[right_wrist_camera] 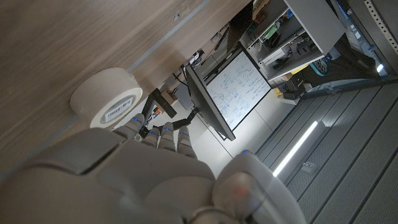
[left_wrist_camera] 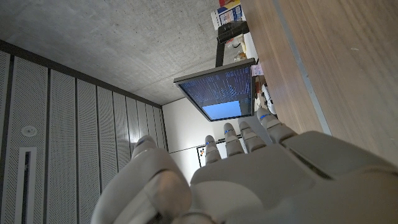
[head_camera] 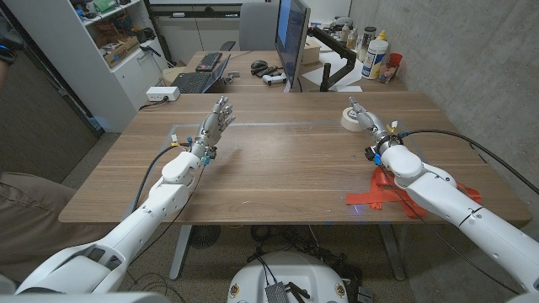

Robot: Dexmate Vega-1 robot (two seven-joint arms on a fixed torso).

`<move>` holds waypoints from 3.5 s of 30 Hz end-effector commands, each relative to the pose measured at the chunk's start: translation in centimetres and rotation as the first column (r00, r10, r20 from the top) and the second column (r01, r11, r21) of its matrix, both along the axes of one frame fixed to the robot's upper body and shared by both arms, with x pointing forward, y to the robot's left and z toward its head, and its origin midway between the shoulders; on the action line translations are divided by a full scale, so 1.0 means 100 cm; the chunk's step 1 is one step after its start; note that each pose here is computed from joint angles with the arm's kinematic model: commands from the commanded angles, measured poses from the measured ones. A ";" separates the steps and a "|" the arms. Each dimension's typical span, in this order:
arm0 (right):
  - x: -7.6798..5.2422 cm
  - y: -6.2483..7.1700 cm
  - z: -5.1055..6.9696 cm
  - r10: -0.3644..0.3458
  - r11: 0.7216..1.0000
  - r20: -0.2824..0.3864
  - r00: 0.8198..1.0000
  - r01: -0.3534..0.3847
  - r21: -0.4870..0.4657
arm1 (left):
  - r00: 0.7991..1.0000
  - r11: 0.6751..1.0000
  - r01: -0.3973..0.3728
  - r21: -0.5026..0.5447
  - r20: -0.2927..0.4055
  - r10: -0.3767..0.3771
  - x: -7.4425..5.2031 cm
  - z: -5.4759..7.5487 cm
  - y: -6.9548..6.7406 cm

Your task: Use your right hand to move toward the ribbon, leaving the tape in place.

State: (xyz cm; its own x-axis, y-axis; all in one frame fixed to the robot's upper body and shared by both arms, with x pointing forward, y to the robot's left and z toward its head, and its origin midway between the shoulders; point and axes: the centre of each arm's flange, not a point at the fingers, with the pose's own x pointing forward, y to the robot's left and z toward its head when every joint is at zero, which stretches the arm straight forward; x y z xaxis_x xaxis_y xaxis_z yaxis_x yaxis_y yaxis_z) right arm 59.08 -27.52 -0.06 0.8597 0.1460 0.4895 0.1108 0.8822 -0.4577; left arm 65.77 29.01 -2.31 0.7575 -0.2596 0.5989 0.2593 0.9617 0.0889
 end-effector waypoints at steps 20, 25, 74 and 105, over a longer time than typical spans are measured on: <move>-0.023 0.014 0.026 -0.315 0.867 0.052 0.948 0.310 -0.391 | 0.999 0.999 0.016 0.040 0.028 -0.018 0.001 -0.002 -0.002; -0.025 0.015 0.029 -0.337 0.838 0.061 0.939 0.329 -0.435 | 0.999 0.999 0.020 0.043 0.027 -0.022 0.001 -0.002 -0.002; -0.034 0.042 0.046 -0.269 0.585 0.116 0.956 0.258 -0.769 | 1.000 0.995 0.022 0.095 0.001 -0.022 -0.002 -0.002 -0.001; -0.059 0.051 0.040 -0.193 0.509 0.223 0.956 0.292 -0.810 | 1.000 0.993 0.020 0.117 0.002 -0.020 -0.009 -0.001 -0.009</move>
State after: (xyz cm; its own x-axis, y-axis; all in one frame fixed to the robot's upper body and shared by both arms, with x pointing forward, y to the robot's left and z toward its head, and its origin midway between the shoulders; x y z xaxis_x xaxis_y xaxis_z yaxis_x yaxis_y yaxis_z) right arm 53.98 -22.82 4.08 0.9021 0.2789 0.3294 0.3233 0.0690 -0.9438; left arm 65.25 28.19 -2.40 0.7462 -0.3442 0.5698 0.2863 0.9387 0.1921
